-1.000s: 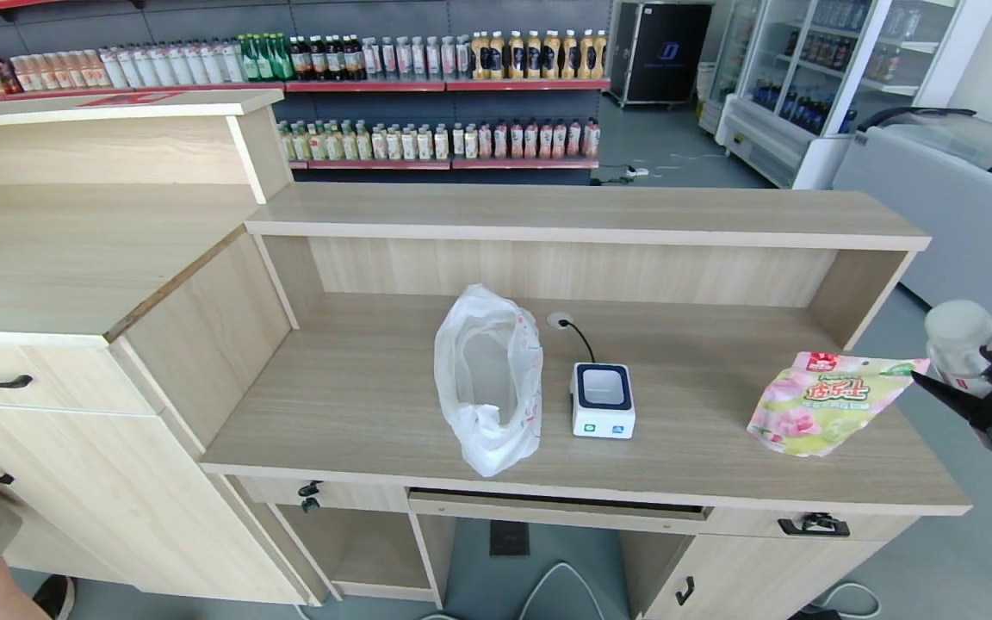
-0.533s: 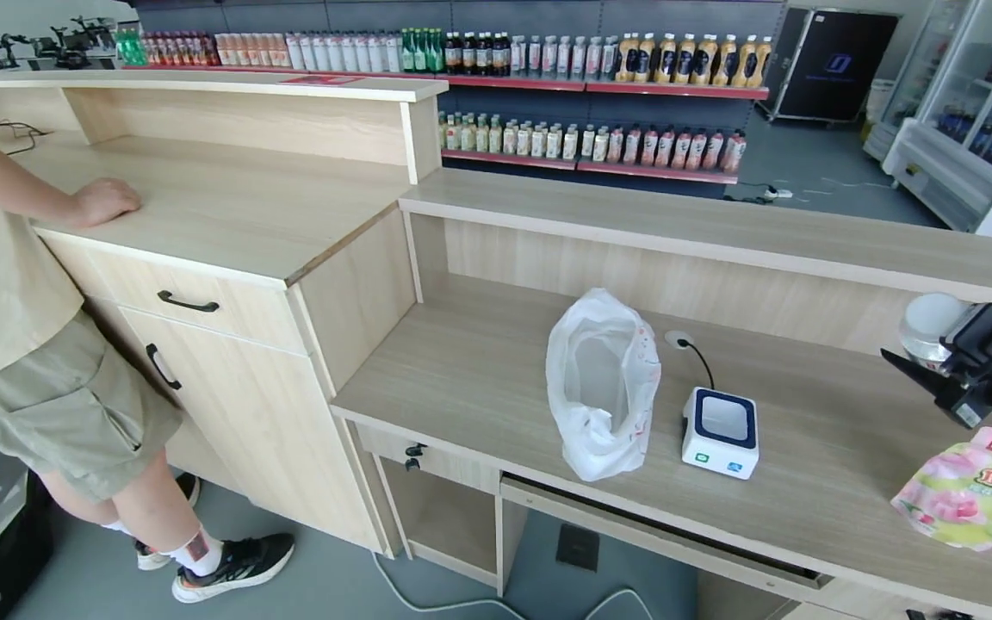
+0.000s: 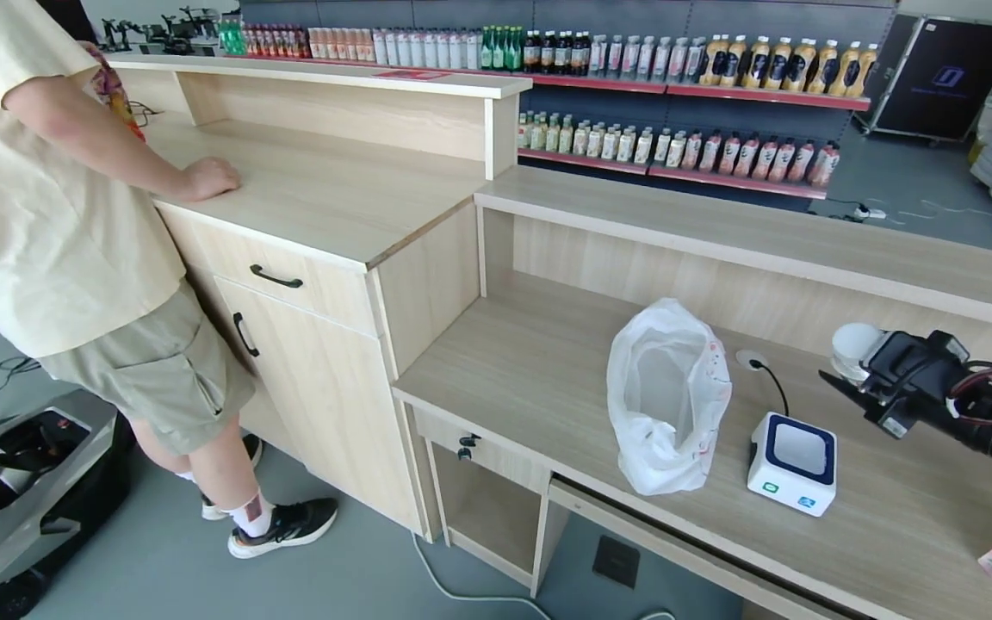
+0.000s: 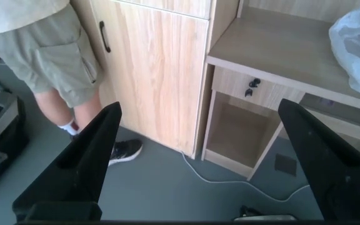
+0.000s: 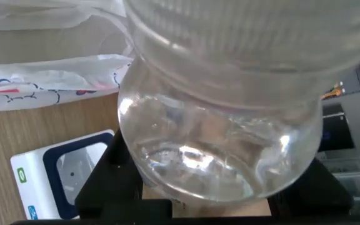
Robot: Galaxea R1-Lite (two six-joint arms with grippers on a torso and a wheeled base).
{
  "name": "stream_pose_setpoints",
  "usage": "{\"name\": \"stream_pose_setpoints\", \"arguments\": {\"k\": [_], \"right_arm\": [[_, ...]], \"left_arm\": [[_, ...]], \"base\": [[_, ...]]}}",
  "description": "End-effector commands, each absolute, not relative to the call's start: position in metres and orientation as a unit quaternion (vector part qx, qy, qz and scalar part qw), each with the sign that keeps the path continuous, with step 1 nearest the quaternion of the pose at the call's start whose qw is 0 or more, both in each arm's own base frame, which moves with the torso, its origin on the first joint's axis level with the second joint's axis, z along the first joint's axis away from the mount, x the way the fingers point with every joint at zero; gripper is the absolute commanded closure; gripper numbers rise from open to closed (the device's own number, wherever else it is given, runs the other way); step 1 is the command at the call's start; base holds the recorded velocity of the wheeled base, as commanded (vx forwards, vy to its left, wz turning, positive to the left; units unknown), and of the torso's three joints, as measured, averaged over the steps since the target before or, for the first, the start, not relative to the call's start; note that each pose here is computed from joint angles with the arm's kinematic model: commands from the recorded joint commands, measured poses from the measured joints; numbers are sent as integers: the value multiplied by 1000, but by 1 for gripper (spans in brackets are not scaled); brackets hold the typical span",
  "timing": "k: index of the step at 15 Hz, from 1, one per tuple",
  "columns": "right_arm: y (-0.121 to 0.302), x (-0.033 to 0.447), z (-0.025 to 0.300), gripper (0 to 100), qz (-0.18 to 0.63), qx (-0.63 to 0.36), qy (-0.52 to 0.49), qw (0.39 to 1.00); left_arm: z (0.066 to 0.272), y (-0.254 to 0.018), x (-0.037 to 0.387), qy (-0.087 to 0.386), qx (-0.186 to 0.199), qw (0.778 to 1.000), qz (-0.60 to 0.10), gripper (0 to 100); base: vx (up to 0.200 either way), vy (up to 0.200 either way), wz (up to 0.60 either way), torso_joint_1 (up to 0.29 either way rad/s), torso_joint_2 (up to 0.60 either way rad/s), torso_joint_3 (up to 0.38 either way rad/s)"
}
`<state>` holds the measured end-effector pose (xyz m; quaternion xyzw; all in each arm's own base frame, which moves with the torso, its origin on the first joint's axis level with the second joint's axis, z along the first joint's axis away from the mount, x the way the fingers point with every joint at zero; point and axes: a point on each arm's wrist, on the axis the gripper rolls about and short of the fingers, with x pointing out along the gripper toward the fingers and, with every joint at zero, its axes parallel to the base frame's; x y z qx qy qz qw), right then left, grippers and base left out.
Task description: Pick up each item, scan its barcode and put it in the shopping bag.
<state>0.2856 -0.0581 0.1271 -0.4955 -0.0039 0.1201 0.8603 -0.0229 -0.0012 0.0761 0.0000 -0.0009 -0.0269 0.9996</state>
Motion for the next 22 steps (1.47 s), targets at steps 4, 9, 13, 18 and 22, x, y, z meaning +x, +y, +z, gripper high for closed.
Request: {"name": "stream_pose_setpoints", "arguments": {"k": [4, 9, 13, 18, 22], "right_arm": [[-60, 296, 105, 100, 135, -515, 7, 846], [-63, 310, 93, 100, 131, -522, -3, 843], [-66, 323, 78, 100, 140, -563, -46, 813], [-68, 329, 57, 100, 151, -564, -32, 811], [-61, 334, 47, 100, 156, -566, -44, 809]], "left_arm": [[76, -1, -23, -1, 0, 1000, -27, 0], [76, -1, -23, -1, 0, 1000, -27, 0], [76, -1, -23, -1, 0, 1000, -27, 0], [76, -1, -23, -1, 0, 1000, -27, 0], [76, -1, -23, -1, 0, 1000, -27, 0]], "base": [[0, 0, 0, 0, 0, 0], [0, 0, 0, 0, 0, 0], [0, 0, 0, 0, 0, 0], [0, 0, 0, 0, 0, 0], [0, 0, 0, 0, 0, 0]]}}
